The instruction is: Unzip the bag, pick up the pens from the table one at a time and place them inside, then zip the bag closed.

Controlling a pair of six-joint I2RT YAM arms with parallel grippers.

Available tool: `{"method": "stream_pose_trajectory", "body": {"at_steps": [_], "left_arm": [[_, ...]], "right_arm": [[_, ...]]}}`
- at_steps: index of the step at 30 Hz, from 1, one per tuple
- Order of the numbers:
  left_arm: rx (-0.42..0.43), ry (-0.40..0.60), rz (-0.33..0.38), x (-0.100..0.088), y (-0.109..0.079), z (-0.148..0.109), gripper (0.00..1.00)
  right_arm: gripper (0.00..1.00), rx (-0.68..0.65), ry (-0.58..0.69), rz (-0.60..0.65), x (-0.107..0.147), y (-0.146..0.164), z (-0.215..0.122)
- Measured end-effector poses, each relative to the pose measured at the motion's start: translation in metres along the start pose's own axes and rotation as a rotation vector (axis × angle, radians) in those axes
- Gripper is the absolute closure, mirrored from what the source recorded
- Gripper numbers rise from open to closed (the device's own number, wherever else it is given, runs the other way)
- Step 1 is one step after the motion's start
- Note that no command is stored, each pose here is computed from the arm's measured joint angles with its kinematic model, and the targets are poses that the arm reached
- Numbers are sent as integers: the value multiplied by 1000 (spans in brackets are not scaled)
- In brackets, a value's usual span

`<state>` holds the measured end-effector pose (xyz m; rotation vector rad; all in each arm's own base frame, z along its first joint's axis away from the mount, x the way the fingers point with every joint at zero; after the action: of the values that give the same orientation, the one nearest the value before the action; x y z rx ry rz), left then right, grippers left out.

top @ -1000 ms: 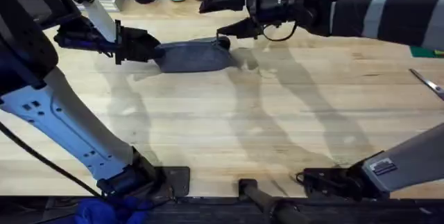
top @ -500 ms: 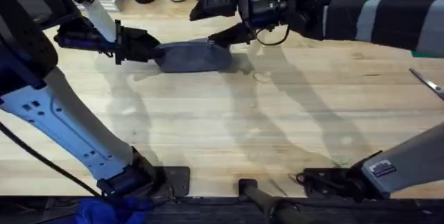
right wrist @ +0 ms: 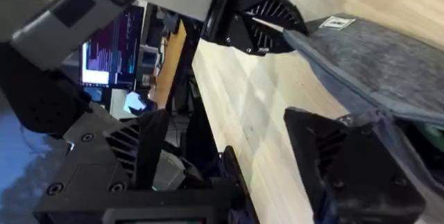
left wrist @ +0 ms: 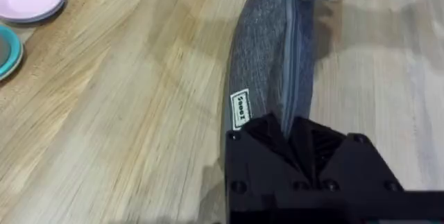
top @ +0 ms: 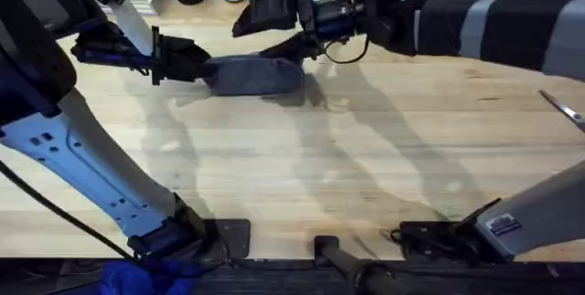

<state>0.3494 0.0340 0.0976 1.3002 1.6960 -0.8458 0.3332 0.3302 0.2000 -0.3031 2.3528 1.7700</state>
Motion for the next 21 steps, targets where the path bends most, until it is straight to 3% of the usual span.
{"method": "stream_pose_trajectory", "body": {"at_steps": [6,12,21], "left_arm": [[0,0,0,0,0,0,959],[0,0,0,0,0,0,959],[0,0,0,0,0,0,959]], "right_arm": [[6,2,30,-34,9,4,8],[6,159,79,13,26,-5,-1],[6,251,43,-126,8,25,-18]]}}
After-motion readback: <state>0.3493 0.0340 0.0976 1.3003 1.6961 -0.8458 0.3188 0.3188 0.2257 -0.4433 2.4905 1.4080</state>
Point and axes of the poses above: each hand's point on the last joint's axis, 136 mm out from that joint toward the fingers, its own z axis out along the fingers, its own y axis along the line the jaws close on, x = y × z, the point moved 2 cm from there along -z, back along the fingers, and after that the axes turned 5 degrees about z, right-handed, at the moved point
